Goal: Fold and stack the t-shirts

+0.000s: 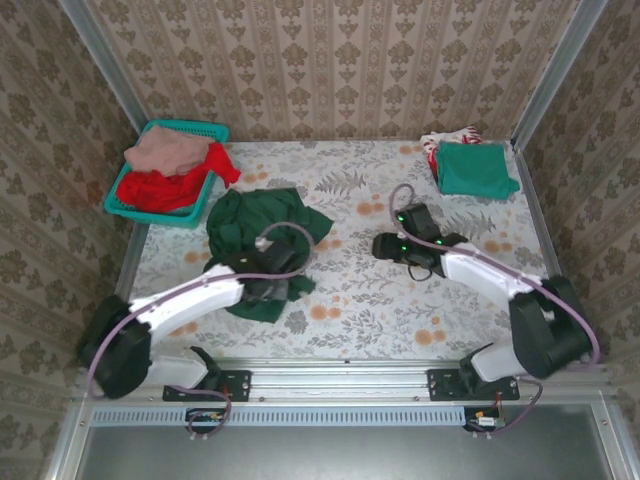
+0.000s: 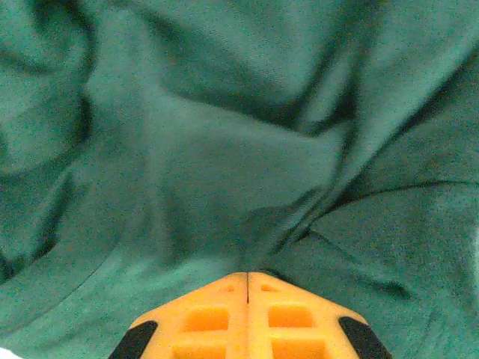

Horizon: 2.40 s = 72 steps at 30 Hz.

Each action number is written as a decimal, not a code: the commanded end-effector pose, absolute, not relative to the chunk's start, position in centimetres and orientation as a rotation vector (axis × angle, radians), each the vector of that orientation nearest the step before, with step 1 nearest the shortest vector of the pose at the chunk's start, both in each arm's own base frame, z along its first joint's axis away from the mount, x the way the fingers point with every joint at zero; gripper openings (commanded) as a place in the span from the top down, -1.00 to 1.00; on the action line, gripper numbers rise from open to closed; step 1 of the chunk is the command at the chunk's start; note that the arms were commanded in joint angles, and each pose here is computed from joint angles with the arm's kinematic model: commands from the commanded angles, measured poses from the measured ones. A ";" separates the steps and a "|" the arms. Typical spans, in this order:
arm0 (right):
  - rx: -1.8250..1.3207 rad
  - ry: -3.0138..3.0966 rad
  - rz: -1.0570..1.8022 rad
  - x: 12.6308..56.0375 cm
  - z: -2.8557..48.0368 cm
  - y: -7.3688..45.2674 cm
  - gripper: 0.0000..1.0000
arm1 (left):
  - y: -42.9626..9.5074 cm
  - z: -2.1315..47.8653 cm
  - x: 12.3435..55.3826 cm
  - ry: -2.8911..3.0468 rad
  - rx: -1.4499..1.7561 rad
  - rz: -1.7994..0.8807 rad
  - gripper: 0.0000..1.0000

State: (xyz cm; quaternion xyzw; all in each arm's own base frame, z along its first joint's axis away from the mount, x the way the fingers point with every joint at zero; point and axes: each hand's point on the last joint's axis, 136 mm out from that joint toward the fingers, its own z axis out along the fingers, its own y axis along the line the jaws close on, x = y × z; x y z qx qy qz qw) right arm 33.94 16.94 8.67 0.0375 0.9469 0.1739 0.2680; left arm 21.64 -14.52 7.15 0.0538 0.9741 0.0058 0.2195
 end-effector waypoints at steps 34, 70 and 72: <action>-0.235 2.676 -0.027 41.6 4.7 27.5 1.00 | -6.9 17.1 21.9 2.498 -0.212 -0.151 1.00; 0.248 1.752 0.138 34.1 48.9 4.8 1.00 | -9.2 54.3 27.7 1.572 0.125 -0.396 1.00; 0.269 1.793 0.141 32.1 45.1 4.1 1.00 | -7.9 49.3 26.1 1.639 0.029 -0.411 1.00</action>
